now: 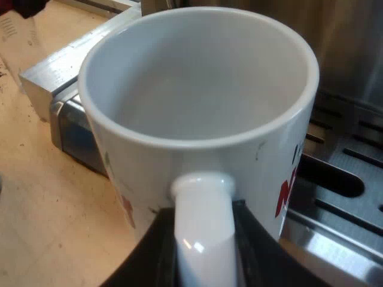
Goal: Place mug into machine
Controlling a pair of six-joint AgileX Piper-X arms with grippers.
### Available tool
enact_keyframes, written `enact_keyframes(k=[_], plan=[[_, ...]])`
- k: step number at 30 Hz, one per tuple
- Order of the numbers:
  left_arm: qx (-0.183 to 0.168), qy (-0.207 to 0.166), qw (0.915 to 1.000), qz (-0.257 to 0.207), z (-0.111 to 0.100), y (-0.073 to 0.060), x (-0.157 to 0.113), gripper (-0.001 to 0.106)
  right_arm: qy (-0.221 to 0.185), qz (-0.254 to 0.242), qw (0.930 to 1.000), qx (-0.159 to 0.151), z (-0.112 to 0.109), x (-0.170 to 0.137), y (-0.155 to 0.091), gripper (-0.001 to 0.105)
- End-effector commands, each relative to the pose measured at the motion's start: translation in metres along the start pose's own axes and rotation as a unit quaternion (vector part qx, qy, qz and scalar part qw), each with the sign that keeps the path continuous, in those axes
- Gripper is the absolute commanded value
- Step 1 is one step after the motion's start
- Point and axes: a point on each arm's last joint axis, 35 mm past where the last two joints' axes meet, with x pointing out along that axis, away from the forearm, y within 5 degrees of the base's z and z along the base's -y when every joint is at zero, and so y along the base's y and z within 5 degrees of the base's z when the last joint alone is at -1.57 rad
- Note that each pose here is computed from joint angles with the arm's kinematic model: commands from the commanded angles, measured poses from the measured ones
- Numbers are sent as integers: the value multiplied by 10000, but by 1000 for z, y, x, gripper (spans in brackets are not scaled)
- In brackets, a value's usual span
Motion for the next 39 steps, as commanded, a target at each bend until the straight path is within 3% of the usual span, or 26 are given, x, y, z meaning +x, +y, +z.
enact_keyframes(k=[1,12,23,26,30,32,36,39], plan=[[31,-66,10000,17,1,0,0,81,-355,-126,9992,103,17,12,-1,0],[22,-63,10000,-3,1,0,0,81,-177,-500,9986,92,28,66,5,0],[22,-58,10000,-37,1,-1,0,81,-157,-734,9971,152,34,87,-1,1],[22,-58,10000,-37,1,-1,0,81,-155,-734,9971,151,34,87,-1,13],[22,-58,10000,-37,1,-1,0,81,-189,-750,9969,162,34,87,-1,47],[22,-58,10000,-37,1,-1,0,81,-188,-770,9967,168,35,87,0,52],[22,-58,10000,-37,1,-1,0,81,-185,-1020,9936,441,36,85,-2,52],[22,-58,10000,-37,1,-1,0,81,-190,-1016,9936,465,35,82,-3,52]])
